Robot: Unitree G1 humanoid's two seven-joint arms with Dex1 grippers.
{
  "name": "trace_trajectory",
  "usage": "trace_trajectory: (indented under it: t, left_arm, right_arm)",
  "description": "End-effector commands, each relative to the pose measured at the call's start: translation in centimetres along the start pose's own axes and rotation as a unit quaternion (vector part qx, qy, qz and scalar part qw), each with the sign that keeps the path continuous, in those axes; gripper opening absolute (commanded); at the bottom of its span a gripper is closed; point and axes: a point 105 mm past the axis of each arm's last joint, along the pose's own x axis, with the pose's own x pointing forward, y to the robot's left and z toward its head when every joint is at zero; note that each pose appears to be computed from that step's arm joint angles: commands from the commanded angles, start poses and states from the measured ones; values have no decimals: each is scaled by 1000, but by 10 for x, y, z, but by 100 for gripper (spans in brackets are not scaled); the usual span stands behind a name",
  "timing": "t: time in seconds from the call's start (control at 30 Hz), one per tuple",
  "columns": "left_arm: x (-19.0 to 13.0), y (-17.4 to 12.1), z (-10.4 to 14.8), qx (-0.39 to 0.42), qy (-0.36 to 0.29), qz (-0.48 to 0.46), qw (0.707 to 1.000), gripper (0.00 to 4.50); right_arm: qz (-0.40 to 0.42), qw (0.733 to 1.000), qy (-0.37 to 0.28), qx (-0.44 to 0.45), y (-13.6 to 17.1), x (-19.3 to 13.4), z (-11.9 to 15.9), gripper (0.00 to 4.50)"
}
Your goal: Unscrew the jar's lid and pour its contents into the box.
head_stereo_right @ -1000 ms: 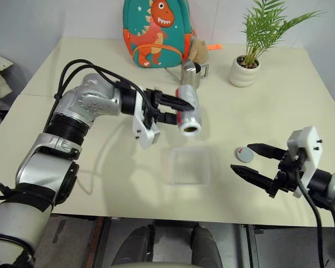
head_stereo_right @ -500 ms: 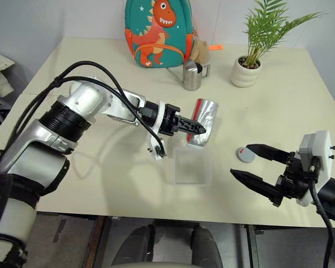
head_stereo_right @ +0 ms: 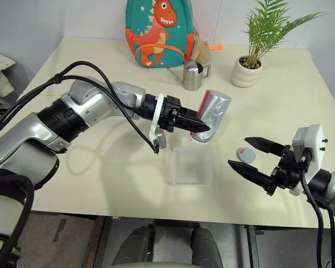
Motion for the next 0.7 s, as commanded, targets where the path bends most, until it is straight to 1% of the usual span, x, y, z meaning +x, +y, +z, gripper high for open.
trace_trajectory:
  t: [0.03, 0.1, 0.23, 0.37, 0.57, 0.7]
  left_arm:
    - [-1, 19, -15, 35, 26, 43, 998, 185]
    - [-2, 22, -16, 36, 33, 51, 998, 185]
    - [-4, 24, -8, 39, 29, 62, 997, 185]
    - [-8, 32, -2, 33, 38, 79, 996, 185]
    - [-22, 38, -7, 78, 76, 128, 986, 185]
    - [-23, 37, -2, 98, 69, 141, 983, 185]
  right_arm:
    - [-3, 1000, -9, -15, -1, 1, 4, 448]
    - [-3, 1000, -10, -16, -1, 2, 4, 448]
    - [-2, 1000, -13, -19, -2, 5, 4, 448]
    - [-4, 1000, -18, -25, -5, 7, 5, 448]
    - [2, 999, -27, -30, -9, 13, 6, 448]
    - [7, 999, -27, -37, -13, 16, 9, 448]
